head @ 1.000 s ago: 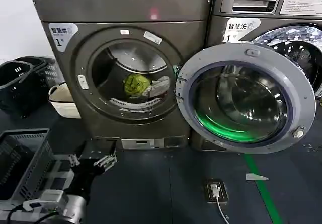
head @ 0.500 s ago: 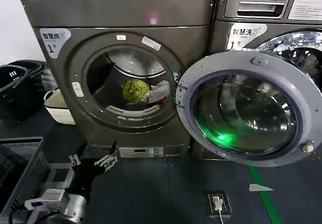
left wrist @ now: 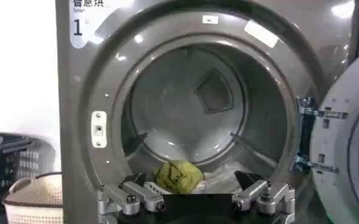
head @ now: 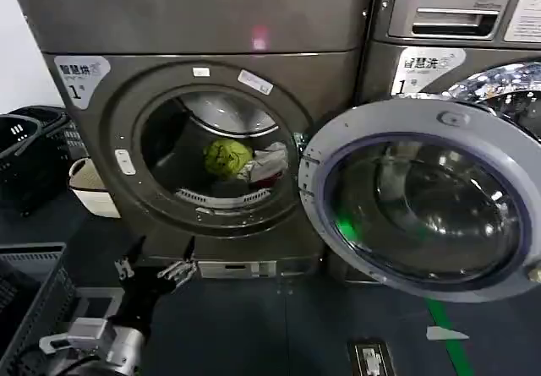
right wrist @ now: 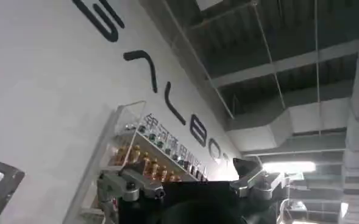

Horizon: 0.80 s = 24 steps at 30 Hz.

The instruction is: Grasp the clothes from the dryer.

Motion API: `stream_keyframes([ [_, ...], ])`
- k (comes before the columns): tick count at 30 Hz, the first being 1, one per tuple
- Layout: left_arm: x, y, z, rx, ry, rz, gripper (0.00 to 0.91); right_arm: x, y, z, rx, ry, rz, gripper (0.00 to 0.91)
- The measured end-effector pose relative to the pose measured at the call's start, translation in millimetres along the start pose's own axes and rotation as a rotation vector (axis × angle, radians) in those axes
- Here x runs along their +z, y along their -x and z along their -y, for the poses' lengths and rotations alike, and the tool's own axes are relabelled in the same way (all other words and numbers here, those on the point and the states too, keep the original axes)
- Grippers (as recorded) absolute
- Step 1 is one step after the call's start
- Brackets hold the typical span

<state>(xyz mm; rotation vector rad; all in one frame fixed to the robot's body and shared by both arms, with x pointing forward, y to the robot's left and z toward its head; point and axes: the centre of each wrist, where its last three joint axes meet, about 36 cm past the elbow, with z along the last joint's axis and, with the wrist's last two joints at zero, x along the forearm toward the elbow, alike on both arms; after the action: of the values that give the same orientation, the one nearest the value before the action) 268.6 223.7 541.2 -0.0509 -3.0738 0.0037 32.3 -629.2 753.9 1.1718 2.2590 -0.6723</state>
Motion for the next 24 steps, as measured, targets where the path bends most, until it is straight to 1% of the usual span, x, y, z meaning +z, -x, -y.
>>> stream_keyframes([
  [12,2.0,2.9,-0.1,0.001,0.0,0.001,0.907,0.3,-2.1,0.2,0.007,-0.002,-0.008,0.907],
  [18,5.2,12.3,-2.8,0.019,0.0,0.032,0.907,-6.9,-3.3,-2.1,0.011,-0.031,-0.019,0.907],
  [24,15.2,42.7,-4.2,0.063,-0.008,0.053,0.907,-21.1,-2.0,-6.1,0.011,-0.066,-0.018,0.907],
])
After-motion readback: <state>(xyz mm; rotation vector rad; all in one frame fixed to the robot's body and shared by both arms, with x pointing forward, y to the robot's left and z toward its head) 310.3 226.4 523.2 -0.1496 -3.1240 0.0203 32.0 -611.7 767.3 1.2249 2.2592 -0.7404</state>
